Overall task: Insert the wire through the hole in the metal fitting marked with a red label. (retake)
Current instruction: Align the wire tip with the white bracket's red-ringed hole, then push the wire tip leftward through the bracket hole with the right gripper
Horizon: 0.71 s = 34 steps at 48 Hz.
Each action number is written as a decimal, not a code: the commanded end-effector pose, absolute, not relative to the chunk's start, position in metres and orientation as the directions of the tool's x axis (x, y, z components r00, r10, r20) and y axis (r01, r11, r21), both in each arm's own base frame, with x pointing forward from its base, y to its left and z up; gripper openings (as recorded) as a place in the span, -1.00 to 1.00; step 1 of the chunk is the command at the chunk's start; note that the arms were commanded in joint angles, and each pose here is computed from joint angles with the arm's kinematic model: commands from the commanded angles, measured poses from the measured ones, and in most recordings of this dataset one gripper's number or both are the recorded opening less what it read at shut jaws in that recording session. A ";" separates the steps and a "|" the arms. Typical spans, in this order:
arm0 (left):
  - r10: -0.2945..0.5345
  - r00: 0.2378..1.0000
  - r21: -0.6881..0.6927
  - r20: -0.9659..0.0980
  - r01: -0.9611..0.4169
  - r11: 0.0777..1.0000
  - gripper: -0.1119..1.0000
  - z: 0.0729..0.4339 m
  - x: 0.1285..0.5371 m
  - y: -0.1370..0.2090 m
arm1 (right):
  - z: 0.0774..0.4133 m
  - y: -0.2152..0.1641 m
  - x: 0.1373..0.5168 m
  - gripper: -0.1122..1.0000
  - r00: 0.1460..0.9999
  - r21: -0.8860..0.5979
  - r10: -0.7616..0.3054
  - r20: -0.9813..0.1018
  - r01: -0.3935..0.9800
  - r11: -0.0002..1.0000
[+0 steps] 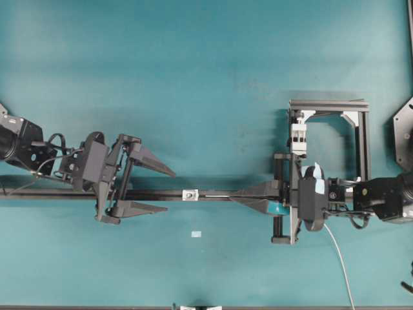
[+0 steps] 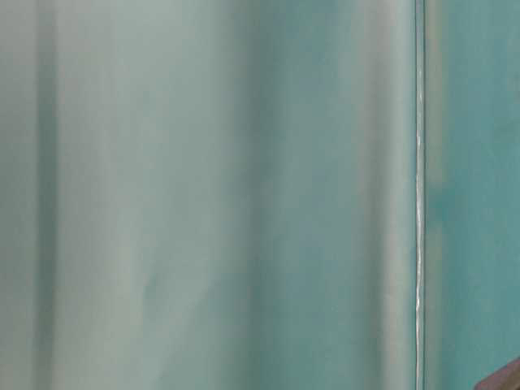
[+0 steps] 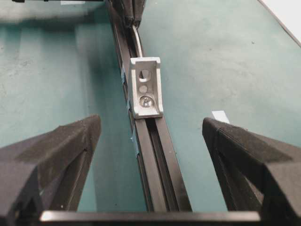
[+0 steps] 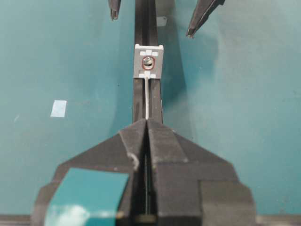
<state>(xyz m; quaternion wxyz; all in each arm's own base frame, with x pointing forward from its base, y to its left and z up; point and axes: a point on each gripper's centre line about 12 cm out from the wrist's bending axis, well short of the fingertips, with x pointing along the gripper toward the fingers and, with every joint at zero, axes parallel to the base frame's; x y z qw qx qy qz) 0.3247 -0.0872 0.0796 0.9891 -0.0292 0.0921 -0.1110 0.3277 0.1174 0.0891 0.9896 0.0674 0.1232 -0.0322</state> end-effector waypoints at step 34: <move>-0.225 0.963 -0.080 -0.146 0.215 0.973 0.02 0.086 0.328 -0.088 | 0.097 0.121 0.333 -0.75 0.978 0.138 -0.046 -0.203 0.075 0.988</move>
